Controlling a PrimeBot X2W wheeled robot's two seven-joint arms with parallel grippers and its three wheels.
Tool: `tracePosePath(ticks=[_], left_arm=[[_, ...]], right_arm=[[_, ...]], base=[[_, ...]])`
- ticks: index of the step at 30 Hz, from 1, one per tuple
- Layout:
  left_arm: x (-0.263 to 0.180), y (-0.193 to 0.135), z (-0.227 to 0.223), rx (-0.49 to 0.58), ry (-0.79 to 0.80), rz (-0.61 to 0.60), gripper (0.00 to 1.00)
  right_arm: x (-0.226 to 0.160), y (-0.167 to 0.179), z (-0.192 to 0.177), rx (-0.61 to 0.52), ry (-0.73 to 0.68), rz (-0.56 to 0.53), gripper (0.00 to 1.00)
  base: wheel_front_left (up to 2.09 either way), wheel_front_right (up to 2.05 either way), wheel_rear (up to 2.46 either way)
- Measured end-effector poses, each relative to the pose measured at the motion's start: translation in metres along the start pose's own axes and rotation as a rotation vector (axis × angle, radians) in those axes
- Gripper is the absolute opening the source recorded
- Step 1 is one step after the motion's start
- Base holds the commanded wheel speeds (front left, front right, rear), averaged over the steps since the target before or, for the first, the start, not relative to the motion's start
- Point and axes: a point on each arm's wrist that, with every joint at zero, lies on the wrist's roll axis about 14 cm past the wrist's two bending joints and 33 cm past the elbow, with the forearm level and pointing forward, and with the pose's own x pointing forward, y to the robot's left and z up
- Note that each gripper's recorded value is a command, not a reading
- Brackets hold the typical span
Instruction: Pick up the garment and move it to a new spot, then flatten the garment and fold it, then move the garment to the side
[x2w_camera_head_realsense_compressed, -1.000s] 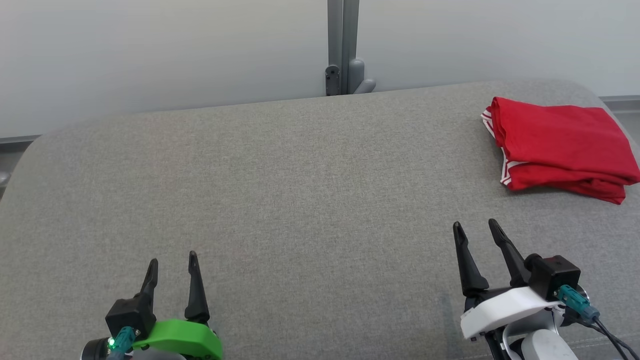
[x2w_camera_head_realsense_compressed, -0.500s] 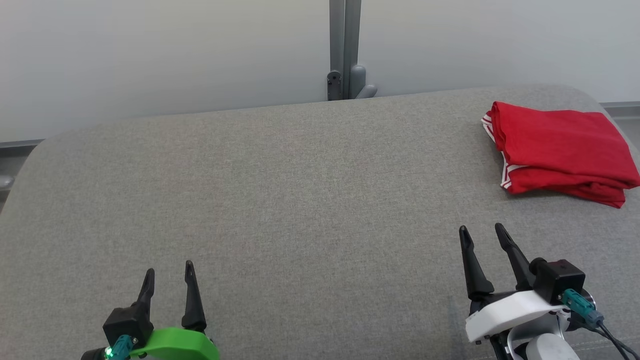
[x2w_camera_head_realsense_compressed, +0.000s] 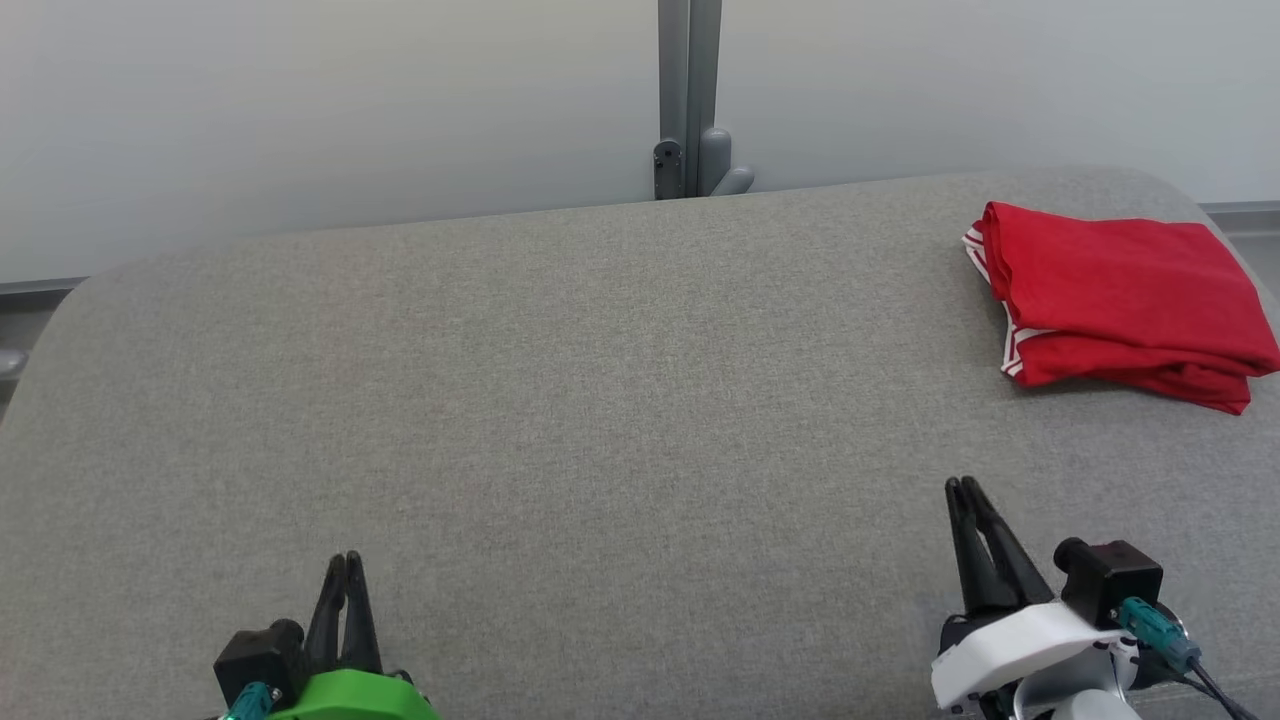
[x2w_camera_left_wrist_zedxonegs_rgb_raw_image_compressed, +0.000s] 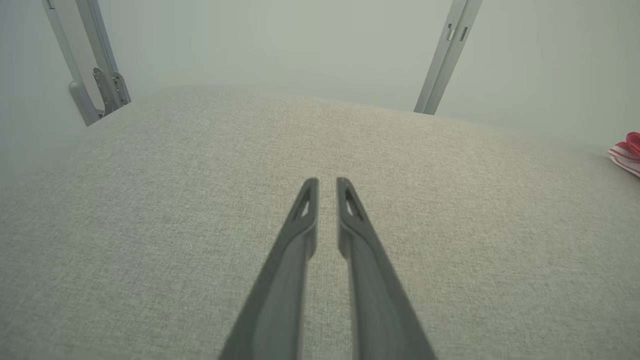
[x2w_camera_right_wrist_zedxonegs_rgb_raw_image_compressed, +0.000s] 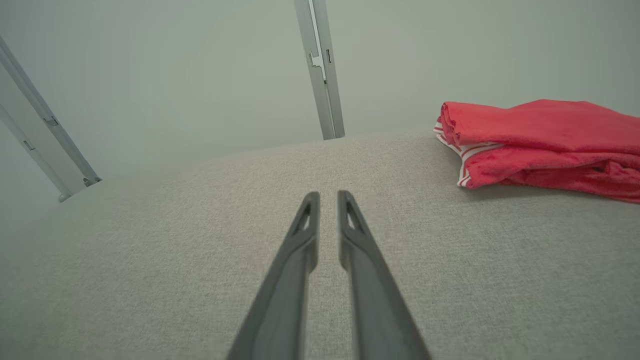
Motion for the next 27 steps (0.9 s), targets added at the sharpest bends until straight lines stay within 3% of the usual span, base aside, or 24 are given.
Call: tracePosePath(ticks=[27], left_arm=[[0.006, 0.017, -0.009, -0.434, 0.1, 0.073, 0.0]], right_arm=[[-0.004, -0.029, -0.011, 0.435, 0.042, -0.145, 0.0]], base=[[0.0, 0.0, 0.0]])
